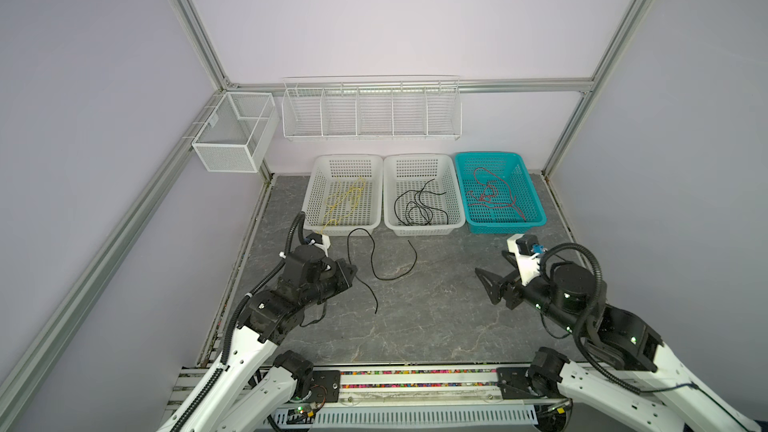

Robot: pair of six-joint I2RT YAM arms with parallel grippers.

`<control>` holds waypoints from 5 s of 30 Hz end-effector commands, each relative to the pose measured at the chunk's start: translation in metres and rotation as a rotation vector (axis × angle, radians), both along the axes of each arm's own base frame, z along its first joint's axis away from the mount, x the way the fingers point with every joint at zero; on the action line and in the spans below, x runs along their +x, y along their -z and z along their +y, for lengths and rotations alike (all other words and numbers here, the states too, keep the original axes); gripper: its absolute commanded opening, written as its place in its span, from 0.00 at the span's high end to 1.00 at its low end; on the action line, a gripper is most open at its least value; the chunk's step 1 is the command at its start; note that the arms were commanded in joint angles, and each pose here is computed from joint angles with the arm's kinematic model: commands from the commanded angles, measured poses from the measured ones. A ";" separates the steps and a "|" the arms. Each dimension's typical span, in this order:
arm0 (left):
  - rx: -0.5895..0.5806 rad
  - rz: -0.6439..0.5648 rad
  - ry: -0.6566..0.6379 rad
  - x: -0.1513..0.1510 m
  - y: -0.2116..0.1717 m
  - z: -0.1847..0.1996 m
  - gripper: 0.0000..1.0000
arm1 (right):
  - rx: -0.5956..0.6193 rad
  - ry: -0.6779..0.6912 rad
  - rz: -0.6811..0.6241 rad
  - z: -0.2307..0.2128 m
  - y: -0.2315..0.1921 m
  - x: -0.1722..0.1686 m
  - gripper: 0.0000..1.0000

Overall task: Untangle the cables
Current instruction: 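Lift the black wire with the left gripper toward the middle white basket, then grasp the raised black wire with the right gripper near the left gripper, then carry the black wire into the middle white basket and open the right gripper, then retract the right gripper while the left gripper moves to the yellow-wire basket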

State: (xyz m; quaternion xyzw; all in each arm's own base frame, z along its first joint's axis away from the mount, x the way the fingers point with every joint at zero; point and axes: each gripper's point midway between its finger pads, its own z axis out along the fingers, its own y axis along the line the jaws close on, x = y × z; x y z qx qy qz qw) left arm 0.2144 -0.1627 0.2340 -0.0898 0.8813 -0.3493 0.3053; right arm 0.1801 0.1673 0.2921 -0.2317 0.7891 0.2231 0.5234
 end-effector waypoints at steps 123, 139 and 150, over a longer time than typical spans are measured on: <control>-0.128 -0.054 -0.352 0.054 0.064 0.081 0.06 | 0.067 0.172 0.076 0.052 -0.007 0.165 0.26; 0.235 -0.123 -0.556 0.112 0.079 0.138 0.25 | 0.084 0.029 0.016 0.016 -0.017 0.053 0.24; 0.291 -0.042 -0.506 0.152 0.099 0.130 0.52 | 0.138 -0.016 -0.039 0.005 -0.028 0.026 0.24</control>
